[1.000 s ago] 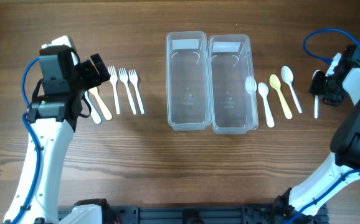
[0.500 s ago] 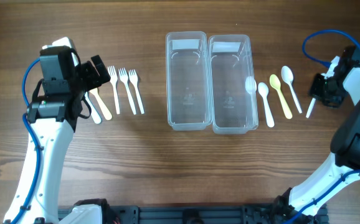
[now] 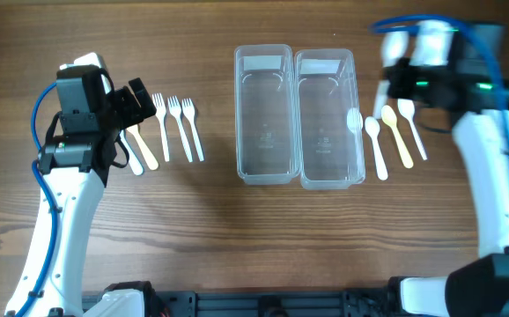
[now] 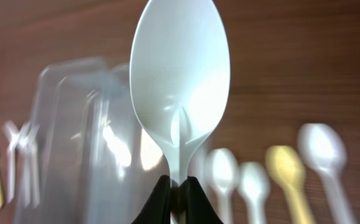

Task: Pack container
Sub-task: 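Carry the white spoon into the right container and release, then reach right gripper to the next white spoon and grasp it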

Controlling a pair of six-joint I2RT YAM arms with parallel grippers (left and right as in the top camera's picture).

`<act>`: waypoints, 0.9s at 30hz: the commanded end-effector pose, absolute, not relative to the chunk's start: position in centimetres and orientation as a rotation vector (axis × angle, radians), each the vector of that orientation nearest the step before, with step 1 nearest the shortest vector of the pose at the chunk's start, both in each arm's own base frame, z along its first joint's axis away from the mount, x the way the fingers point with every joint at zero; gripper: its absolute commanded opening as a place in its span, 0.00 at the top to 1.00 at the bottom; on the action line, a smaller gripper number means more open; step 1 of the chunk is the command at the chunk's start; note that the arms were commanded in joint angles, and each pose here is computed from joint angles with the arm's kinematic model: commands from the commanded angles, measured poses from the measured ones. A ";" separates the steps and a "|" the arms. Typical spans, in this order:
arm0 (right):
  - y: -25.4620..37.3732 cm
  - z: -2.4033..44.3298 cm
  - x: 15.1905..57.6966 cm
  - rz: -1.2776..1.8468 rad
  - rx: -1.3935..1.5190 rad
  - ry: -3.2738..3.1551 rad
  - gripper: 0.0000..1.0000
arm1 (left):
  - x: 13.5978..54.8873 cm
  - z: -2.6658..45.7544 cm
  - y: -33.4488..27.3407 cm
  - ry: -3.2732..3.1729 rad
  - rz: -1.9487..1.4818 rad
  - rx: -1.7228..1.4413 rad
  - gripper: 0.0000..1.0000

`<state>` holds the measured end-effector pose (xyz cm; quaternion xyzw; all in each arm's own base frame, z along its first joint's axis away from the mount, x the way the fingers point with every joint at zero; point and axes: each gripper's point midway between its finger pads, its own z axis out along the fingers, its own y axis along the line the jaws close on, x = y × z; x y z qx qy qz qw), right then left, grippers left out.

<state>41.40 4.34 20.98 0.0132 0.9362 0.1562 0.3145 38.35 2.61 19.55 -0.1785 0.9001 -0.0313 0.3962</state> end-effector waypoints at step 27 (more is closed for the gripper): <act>-10.9 11.7 41.4 -0.198 0.189 2.703 0.07 | 38.6 19.8 2.6 2.285 -0.084 -0.439 0.00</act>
